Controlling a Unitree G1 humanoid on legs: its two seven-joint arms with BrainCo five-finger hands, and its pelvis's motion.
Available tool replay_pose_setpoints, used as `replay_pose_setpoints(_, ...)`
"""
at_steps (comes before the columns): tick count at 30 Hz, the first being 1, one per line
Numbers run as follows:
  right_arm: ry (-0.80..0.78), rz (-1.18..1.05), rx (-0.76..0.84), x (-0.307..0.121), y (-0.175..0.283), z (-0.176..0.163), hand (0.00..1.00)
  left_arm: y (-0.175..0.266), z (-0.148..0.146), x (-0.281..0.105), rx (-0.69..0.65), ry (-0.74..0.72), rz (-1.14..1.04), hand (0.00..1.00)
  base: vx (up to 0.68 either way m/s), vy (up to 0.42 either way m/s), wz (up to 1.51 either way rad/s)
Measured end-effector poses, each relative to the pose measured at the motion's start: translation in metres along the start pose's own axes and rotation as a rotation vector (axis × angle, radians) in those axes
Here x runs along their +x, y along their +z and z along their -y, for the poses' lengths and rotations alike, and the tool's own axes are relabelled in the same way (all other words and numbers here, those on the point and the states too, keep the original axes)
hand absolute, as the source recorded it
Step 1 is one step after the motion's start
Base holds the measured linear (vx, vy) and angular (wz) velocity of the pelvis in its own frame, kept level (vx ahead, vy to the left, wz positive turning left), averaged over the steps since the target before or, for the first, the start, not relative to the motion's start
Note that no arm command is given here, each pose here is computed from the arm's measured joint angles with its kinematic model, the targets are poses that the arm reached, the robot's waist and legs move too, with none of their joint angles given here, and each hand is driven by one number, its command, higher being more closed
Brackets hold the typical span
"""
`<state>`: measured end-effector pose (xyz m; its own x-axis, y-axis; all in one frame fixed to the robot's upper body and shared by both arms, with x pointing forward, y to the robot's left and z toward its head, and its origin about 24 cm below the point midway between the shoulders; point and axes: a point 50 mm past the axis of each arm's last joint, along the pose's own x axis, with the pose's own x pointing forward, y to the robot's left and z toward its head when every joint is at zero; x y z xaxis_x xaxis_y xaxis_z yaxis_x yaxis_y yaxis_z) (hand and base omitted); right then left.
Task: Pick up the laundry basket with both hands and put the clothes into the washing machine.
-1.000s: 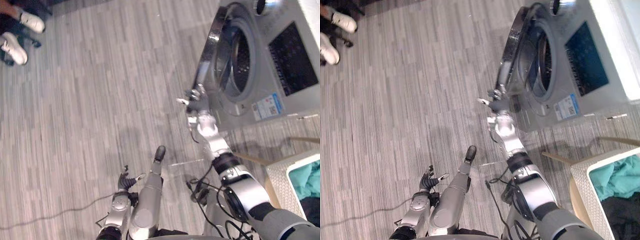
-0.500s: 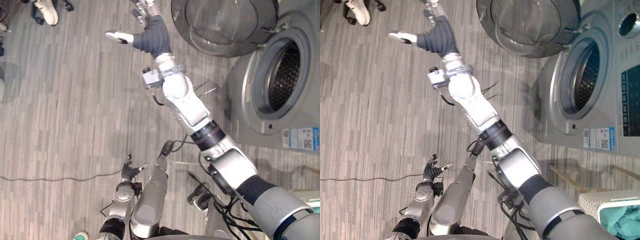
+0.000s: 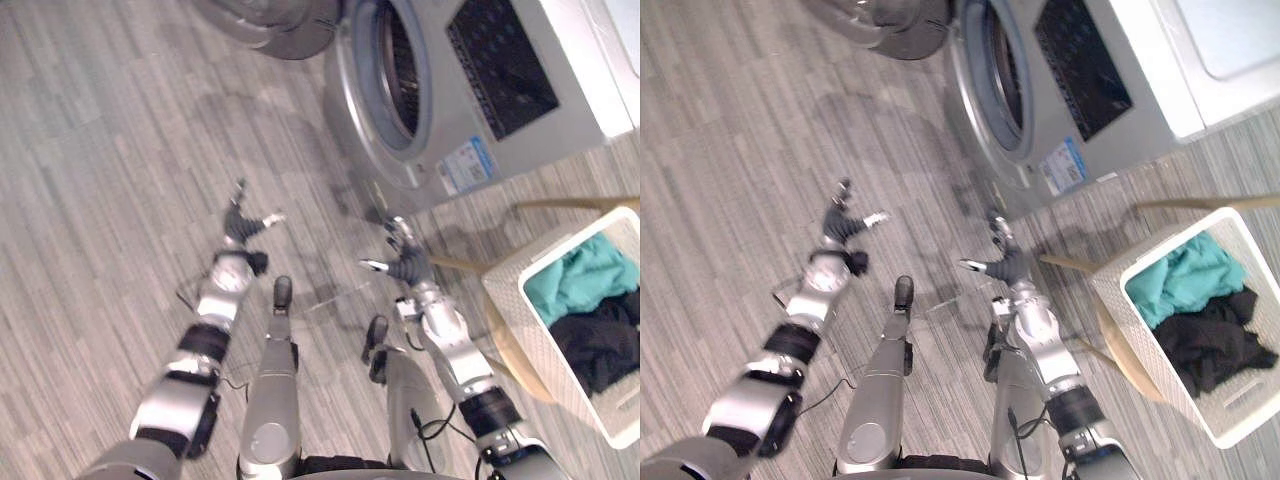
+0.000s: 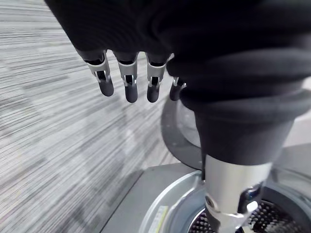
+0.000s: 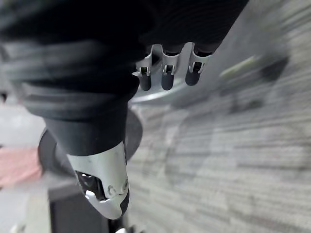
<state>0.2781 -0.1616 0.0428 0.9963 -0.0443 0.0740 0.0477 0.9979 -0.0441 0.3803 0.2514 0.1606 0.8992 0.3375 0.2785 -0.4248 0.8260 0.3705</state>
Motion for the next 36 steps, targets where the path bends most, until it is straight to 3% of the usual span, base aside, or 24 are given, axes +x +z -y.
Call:
replay_pose_setpoints(3, -0.082, -0.004, 0.013, -0.012, -0.004, 0.015, 0.00, 0.023, -0.045, 0.021, 0.015, 0.154, 0.043, 0.00, 0.00, 0.026, -0.53)
replay_pose_setpoints(6, -0.138, 0.068, 0.043, -0.028, 0.009, 0.020, 0.00, 0.037, -0.060, 0.027, -0.009, 0.223, 0.070, 0.00, 0.00, 0.033, -0.49)
replay_pose_setpoints(12, -0.232, 0.226, 0.090, -0.045, 0.040, 0.031, 0.00, 0.076, -0.086, 0.036, -0.062, 0.340, 0.162, 0.00, -0.02, 0.025, -0.46)
replay_pose_setpoints(21, -0.240, 0.254, 0.109, -0.052, 0.047, 0.030, 0.00, 0.106, -0.104, 0.039, -0.102, 0.385, 0.243, 0.00, 0.04, -0.021, -0.22)
replay_pose_setpoints(28, -0.248, 0.249, 0.110, -0.066, 0.047, 0.037, 0.00, 0.100, -0.134, 0.037, -0.112, 0.469, 0.208, 0.00, 0.04, -0.001, 0.02)
replay_pose_setpoints(32, -0.260, 0.263, 0.107, -0.070, 0.050, 0.042, 0.00, 0.070, -0.160, 0.028, -0.115, 0.550, 0.123, 0.00, 0.04, 0.017, 0.10)
replay_pose_setpoints(36, -0.254, 0.287, 0.107, -0.070, 0.055, 0.042, 0.00, 0.022, -0.149, 0.011, -0.074, 0.517, 0.013, 0.00, 0.02, 0.036, 0.10)
